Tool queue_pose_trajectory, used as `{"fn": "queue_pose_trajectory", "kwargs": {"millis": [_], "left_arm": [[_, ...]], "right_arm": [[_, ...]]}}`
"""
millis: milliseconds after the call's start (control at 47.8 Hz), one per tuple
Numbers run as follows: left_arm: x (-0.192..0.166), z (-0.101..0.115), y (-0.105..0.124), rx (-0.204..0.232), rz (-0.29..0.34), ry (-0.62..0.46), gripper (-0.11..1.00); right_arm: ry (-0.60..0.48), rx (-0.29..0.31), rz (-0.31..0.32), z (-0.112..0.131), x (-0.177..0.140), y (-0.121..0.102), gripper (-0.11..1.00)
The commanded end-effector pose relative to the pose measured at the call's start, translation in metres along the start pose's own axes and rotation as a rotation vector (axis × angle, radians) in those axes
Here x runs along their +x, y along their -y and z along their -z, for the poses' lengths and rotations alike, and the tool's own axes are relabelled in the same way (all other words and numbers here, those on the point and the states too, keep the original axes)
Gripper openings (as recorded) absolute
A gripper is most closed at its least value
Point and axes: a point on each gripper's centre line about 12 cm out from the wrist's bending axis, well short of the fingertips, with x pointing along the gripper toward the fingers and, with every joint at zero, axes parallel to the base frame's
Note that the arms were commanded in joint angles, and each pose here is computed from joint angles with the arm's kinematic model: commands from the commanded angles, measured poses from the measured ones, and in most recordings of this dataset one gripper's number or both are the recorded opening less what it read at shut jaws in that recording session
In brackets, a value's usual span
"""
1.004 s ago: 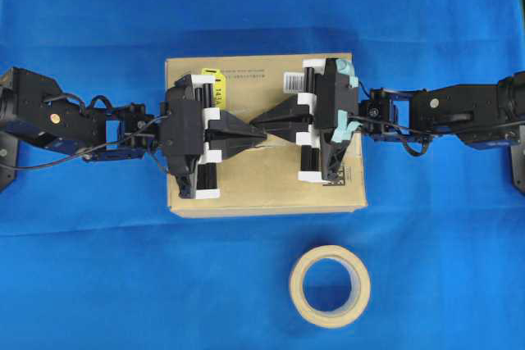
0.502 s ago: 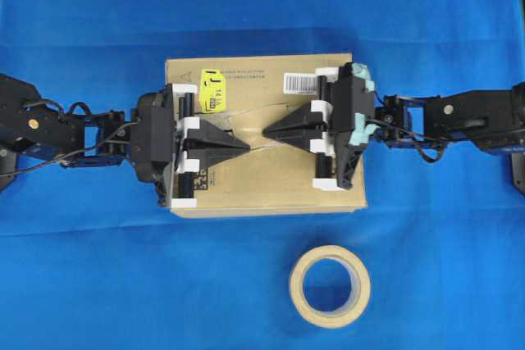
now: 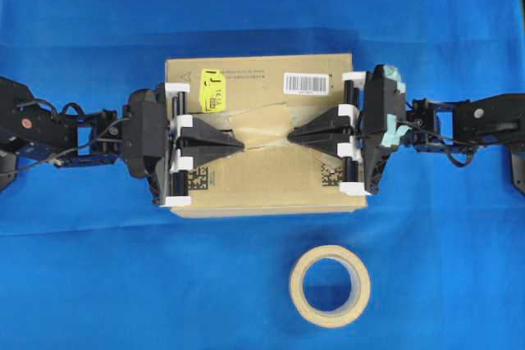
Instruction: Apply tape along the seams of the closed cardboard box to seal it securely.
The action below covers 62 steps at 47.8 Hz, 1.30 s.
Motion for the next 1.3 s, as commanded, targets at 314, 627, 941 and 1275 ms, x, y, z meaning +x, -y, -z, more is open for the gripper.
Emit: {"fn": "queue_pose_trajectory", "kwargs": {"millis": [314,627,941,1275], "left_arm": [[-0.057,-0.077,-0.001,-0.023,0.06,0.155,0.0],[-0.118,-0.074,-0.01,-0.038,0.077,0.223,0.0],[-0.167,-0.04,-0.013,-0.042,0.105,0.242,0.0],[-0.18,0.003,-0.012,-0.036,0.125,0.187,0.0]], "right_arm": [[0.179,-0.073,-0.064,-0.069,-0.072,-0.018,0.0],[0.228,-0.09,-0.089,-0.082,-0.14,-0.018,0.0],[0.157,-0.095,-0.102,-0.054,-0.184,-0.012,0.0],[0.075,-0.088,-0.087,0.0,-0.182,0.0,0.0]]}}
